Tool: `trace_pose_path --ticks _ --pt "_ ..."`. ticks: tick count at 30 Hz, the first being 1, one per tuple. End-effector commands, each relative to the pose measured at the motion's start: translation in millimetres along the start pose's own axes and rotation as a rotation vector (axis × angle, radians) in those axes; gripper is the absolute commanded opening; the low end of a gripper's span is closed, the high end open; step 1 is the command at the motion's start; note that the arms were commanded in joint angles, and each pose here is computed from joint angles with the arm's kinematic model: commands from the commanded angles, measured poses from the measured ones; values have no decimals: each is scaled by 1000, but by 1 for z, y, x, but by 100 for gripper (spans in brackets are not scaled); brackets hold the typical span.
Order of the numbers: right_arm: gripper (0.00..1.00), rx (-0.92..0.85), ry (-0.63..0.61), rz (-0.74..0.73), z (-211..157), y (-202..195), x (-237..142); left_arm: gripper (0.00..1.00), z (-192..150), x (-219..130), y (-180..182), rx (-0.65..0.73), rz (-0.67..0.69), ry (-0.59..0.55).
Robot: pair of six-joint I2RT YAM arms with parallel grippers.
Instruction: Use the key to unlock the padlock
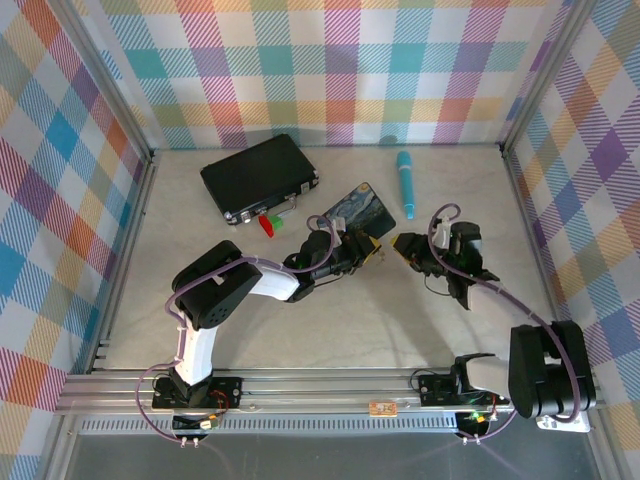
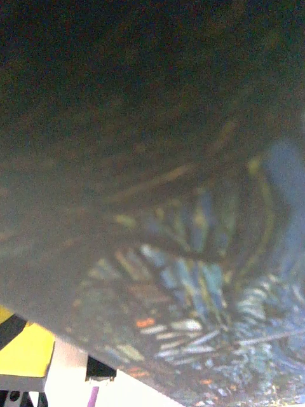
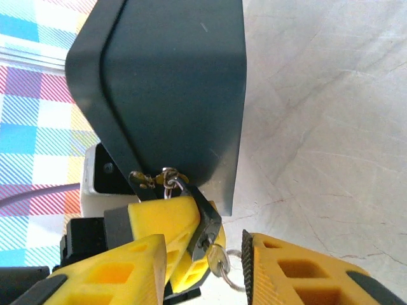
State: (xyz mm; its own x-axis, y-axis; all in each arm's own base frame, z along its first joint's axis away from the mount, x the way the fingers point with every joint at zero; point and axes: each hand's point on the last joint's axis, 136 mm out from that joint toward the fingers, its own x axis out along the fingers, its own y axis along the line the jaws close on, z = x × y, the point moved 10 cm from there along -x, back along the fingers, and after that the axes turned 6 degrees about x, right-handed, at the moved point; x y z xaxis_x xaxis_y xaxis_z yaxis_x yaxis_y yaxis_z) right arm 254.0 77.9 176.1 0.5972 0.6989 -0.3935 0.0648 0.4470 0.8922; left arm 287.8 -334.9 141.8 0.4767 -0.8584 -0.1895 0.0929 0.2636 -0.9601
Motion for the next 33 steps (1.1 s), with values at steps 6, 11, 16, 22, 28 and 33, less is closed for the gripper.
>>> trace_pose_path --ticks 6,11,16,22,28,33 --pt "32 -60 85 8 -9 -10 6 0 4 8 -12 -10 -66 -22" --pt "23 -77 131 77 -11 -5 11 0 4 6 -14 -5 -64 -22" --pt "23 -111 128 75 -10 -5 14 0 2 6 -16 -8 -65 0" --pt "24 -164 124 72 -7 -3 16 0 1 2 -19 -11 -70 4" --pt "22 -174 158 114 -12 -6 21 0 1 3 -22 -8 -81 14" --pt "18 -178 162 116 -14 -6 23 0 0 4 -19 -23 -90 14"
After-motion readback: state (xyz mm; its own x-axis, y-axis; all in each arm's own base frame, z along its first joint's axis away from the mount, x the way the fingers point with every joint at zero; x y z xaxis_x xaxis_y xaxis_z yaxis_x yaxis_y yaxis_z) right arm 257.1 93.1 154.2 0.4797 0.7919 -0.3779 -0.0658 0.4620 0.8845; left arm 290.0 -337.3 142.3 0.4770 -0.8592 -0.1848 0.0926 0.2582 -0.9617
